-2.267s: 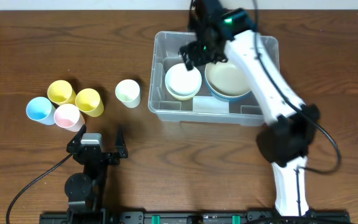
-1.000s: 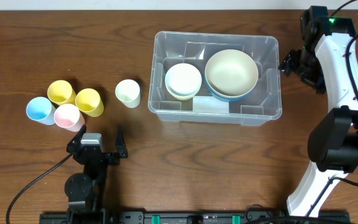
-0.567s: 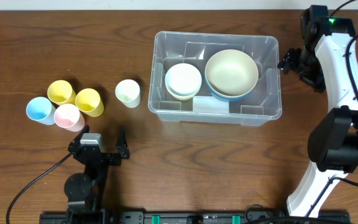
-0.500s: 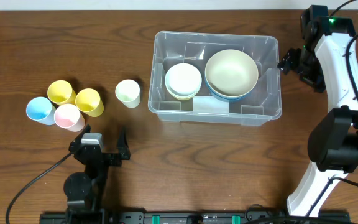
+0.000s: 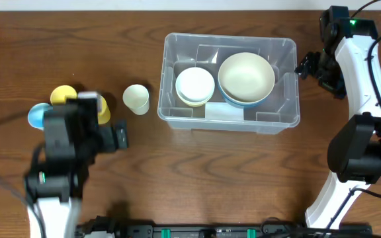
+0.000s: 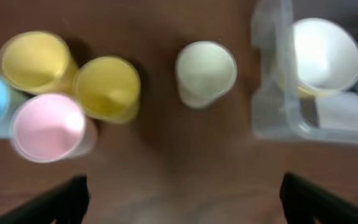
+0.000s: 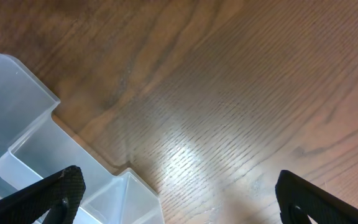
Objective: Pack container
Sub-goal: 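Reach the left gripper to the white cup near the bin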
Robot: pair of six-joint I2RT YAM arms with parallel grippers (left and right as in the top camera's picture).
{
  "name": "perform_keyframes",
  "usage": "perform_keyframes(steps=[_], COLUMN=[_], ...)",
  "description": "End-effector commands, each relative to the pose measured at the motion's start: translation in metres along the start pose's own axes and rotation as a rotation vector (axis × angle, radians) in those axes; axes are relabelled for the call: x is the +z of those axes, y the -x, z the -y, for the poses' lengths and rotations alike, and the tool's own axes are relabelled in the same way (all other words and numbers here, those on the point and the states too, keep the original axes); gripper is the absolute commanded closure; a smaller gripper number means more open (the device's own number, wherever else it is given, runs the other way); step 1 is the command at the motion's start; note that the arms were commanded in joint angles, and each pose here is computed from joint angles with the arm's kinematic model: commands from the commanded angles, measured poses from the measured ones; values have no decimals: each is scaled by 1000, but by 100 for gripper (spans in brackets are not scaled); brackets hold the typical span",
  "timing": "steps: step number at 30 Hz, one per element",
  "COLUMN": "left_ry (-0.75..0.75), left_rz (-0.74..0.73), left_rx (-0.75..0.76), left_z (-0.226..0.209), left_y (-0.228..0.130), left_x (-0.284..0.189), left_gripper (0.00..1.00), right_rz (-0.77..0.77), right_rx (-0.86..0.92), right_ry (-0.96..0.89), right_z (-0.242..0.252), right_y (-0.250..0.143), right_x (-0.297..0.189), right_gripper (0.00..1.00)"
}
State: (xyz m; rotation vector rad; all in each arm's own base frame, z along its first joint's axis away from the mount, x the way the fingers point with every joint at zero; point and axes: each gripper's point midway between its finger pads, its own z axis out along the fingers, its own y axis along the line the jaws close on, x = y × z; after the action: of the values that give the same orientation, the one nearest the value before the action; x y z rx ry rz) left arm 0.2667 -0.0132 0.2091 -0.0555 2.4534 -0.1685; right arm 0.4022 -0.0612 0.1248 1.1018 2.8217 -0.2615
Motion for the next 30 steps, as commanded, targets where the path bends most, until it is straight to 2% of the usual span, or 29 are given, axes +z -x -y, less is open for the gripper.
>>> perform_keyframes(steps=[1, 2, 5, 8, 14, 23, 30], left_ry=[-108, -83, 56, 40, 14, 3, 43], left_rz=[-65, -72, -100, -161, -294, -244, -308], left_rx=[1, -35, -290, -337, -145, -124, -122], left_z=[17, 12, -14, -15, -16, -19, -19], left_y=[12, 16, 18, 11, -9, 10, 34], left_x=[12, 19, 33, 45, 72, 99, 78], left_gripper=[2, 2, 2, 2, 2, 2, 2], right_rz=[6, 6, 6, 6, 6, 6, 6], right_rx=[18, 18, 18, 18, 18, 18, 19], right_ry=[-4, -4, -4, -4, -4, -4, -4], right_z=[1, 1, 1, 1, 2, 2, 2], right_y=[1, 1, 1, 1, 1, 1, 1], right_x=[-1, -1, -1, -1, -1, -1, -1], right_gripper=[1, 1, 1, 1, 1, 1, 1])
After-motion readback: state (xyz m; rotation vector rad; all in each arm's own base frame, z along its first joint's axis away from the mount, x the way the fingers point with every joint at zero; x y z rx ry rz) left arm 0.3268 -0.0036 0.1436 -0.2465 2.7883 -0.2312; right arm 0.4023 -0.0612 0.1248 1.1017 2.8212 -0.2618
